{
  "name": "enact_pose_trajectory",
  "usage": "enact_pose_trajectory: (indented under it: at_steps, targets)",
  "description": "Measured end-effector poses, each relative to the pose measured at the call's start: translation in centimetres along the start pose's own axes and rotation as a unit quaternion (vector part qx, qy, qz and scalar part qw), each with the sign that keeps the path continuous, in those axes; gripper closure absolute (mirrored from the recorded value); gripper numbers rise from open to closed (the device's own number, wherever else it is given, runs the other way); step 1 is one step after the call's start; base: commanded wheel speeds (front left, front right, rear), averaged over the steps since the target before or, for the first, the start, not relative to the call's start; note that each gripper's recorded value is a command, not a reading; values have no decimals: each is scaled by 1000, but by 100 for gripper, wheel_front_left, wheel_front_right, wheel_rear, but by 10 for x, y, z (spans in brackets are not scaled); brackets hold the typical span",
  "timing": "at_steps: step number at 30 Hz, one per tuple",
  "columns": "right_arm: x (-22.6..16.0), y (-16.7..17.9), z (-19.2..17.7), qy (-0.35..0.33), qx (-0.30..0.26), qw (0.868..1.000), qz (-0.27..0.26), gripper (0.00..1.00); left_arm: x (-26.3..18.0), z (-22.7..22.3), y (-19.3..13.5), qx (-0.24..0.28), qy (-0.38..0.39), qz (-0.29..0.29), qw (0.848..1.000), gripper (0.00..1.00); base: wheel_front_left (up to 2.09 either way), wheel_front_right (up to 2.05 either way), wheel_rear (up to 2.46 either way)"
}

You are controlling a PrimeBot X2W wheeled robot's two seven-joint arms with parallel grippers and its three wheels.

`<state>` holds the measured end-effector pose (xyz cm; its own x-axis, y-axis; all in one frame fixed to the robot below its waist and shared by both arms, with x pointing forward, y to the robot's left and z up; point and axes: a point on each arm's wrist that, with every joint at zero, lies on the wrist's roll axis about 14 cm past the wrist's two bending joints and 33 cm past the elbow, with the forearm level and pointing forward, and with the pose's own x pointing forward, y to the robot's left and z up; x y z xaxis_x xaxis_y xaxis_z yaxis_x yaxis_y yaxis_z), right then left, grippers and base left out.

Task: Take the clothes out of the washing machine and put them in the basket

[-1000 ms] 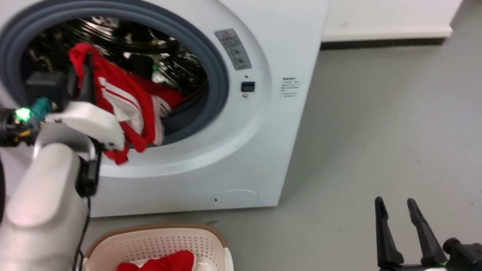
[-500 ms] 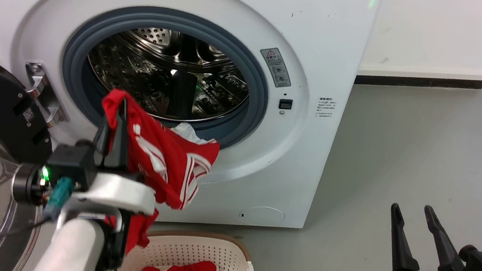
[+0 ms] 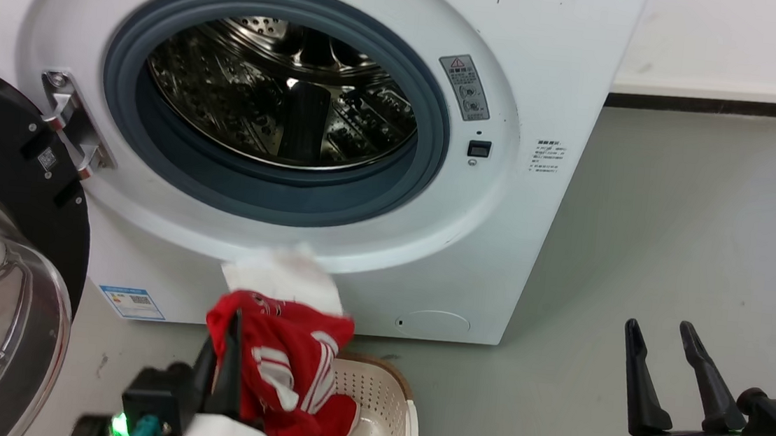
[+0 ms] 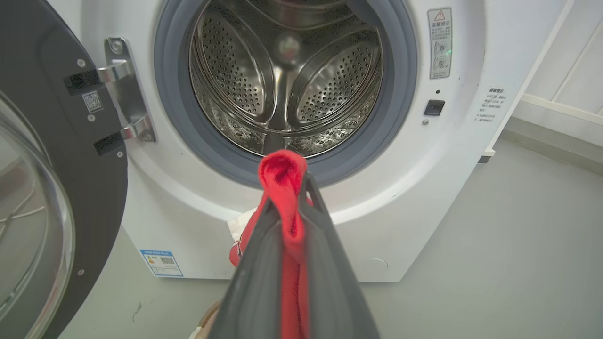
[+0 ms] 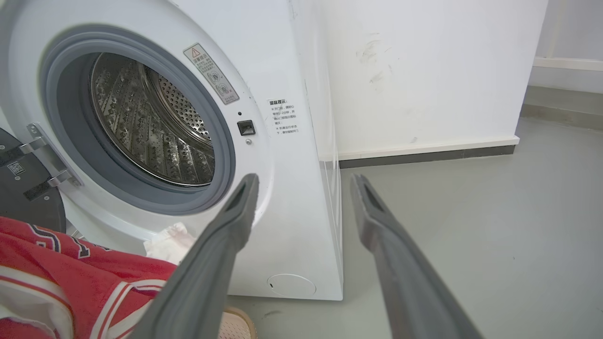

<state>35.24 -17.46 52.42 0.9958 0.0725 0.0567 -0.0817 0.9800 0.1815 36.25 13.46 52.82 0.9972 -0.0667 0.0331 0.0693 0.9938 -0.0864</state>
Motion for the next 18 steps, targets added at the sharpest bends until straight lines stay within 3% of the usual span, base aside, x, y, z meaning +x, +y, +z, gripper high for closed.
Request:
enact_pose_trajectory:
  at_steps: [8,18]
  targets:
    - [13,-4,-12,16,1,1000,-5,0,-19,-77,-5,-23,114,13,993,100,0,0,0]
    - [35,-4,-34,41,6,999,-1,0,-18,-172,4,-28,236,27,971,100,0,0,0]
